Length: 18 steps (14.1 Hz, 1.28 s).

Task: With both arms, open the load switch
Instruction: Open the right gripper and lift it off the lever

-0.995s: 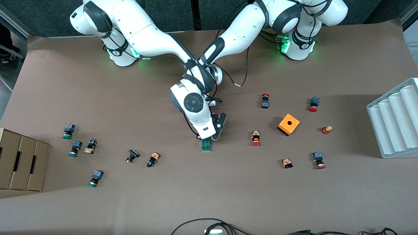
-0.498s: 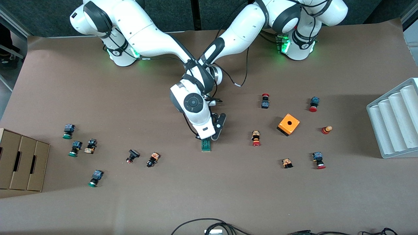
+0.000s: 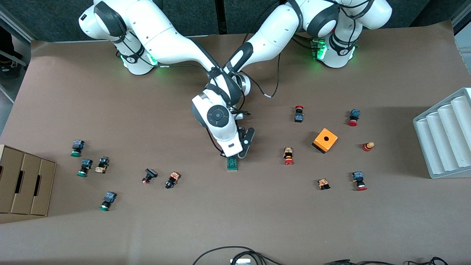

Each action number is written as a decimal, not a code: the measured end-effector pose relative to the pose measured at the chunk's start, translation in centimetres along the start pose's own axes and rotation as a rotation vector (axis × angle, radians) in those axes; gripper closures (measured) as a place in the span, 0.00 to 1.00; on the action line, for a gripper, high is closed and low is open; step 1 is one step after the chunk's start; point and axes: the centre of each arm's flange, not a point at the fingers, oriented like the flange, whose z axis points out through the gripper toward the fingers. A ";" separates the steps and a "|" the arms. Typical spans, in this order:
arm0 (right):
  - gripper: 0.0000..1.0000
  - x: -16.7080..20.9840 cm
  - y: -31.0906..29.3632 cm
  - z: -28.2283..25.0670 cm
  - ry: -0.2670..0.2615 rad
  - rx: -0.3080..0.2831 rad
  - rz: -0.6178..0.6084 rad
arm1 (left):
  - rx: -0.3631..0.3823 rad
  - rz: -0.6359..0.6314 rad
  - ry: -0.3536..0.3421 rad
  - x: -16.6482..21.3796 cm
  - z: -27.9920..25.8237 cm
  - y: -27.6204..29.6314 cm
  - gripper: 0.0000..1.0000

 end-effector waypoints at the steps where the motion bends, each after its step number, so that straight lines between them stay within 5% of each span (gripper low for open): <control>1: 0.52 0.0 0.0 0.0 0.000 0.000 0.000 | 0.000 0.000 0.000 0.0 0.0 0.0 0.49; 18: 0.50 0.0 0.2 -0.1 0.007 -0.005 0.003 | 0.000 0.000 0.000 0.0 0.0 0.0 0.49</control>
